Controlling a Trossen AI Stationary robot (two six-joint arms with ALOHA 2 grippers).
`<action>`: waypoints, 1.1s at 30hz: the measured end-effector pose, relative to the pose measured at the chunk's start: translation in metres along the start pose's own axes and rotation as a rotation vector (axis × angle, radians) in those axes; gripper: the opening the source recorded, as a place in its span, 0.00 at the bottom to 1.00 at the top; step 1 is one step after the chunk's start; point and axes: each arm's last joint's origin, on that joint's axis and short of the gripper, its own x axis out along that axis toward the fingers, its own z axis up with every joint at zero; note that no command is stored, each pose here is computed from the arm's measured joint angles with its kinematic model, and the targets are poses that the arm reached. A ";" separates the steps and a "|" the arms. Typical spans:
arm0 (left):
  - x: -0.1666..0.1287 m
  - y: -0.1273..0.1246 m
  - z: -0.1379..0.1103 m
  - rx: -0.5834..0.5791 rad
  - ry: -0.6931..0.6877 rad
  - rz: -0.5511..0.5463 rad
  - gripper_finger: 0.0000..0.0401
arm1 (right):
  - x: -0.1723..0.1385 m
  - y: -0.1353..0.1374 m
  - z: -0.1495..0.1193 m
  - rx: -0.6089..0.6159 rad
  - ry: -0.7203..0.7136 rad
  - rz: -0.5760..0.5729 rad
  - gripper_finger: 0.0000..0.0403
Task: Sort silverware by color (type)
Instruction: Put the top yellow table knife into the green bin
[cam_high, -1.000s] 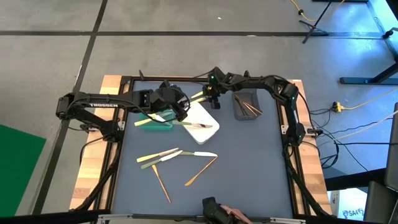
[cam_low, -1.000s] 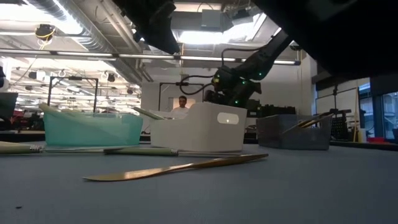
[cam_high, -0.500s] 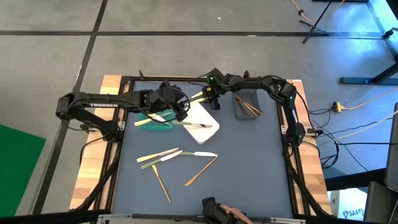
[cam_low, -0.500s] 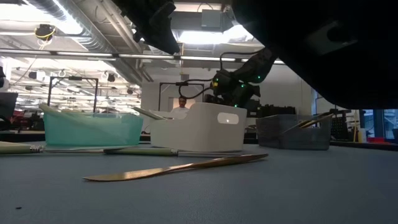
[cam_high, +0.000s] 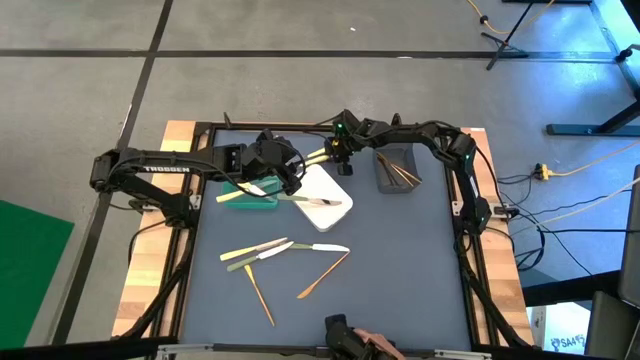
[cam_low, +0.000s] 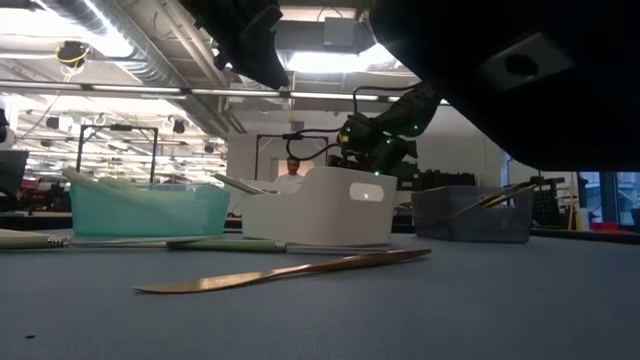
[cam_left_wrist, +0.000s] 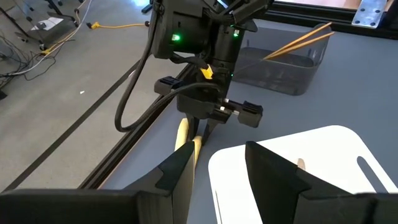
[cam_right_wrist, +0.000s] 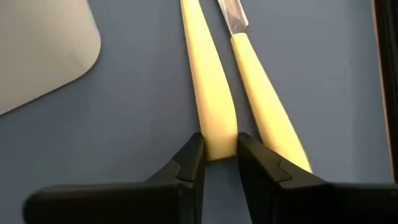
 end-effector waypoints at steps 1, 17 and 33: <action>0.000 0.000 0.000 0.000 0.000 0.000 0.34 | 0.000 0.000 0.000 0.000 0.000 -0.001 0.18; 0.000 0.000 0.000 0.000 0.000 0.000 0.34 | -0.004 0.002 -0.003 0.003 0.079 -0.006 0.14; 0.000 0.000 0.000 0.001 0.000 0.000 0.34 | -0.026 0.013 -0.012 0.010 0.345 0.008 0.12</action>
